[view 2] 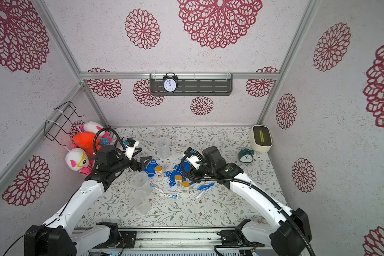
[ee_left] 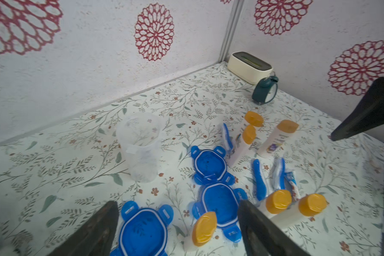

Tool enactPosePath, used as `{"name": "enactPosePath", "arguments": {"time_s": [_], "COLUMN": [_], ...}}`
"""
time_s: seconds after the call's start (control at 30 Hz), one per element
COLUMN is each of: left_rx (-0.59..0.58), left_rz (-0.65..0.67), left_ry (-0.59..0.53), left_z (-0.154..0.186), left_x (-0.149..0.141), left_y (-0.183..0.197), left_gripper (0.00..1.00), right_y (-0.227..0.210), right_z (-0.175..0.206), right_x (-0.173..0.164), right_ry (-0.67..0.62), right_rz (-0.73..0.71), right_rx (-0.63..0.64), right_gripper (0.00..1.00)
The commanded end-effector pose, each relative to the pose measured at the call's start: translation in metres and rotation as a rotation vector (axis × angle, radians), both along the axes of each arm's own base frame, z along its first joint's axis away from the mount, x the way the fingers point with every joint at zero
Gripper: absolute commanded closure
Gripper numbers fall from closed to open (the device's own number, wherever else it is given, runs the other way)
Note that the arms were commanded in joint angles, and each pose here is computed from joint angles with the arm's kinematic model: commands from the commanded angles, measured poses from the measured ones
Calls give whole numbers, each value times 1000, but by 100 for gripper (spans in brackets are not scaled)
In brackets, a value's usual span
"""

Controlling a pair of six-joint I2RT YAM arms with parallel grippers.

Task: Pack away toiletry kits
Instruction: Pick up the toiletry item from the center of the board.

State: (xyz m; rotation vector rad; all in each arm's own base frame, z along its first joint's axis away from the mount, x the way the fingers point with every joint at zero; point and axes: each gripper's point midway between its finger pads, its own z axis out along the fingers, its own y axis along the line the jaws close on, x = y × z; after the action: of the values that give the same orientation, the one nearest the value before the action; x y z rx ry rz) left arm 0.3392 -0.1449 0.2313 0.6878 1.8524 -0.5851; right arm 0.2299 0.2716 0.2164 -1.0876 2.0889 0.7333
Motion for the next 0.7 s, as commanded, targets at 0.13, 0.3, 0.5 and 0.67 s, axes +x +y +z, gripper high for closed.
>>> {"name": "enactPosePath", "arguments": {"time_s": [0.13, 0.3, 0.5, 0.67], "left_rx": [22, 29, 33, 44], "left_rz": [-129, -127, -179, -247], "left_ry": [8, 13, 63, 102], "left_z": [2, -1, -8, -15], "left_x": [-17, -15, -17, -25], "left_y": [-20, -21, -29, -40], "left_gripper": [16, 14, 15, 18], "right_y": [-6, 0, 4, 11], "right_z": [-38, -48, -56, -67], "right_x": [-17, -17, -8, -15], "right_ry": [76, 60, 28, 53], "right_rz": [-11, 9, 21, 110], "right_rx": [-156, -209, -263, -278], "right_gripper": [47, 48, 46, 47]}}
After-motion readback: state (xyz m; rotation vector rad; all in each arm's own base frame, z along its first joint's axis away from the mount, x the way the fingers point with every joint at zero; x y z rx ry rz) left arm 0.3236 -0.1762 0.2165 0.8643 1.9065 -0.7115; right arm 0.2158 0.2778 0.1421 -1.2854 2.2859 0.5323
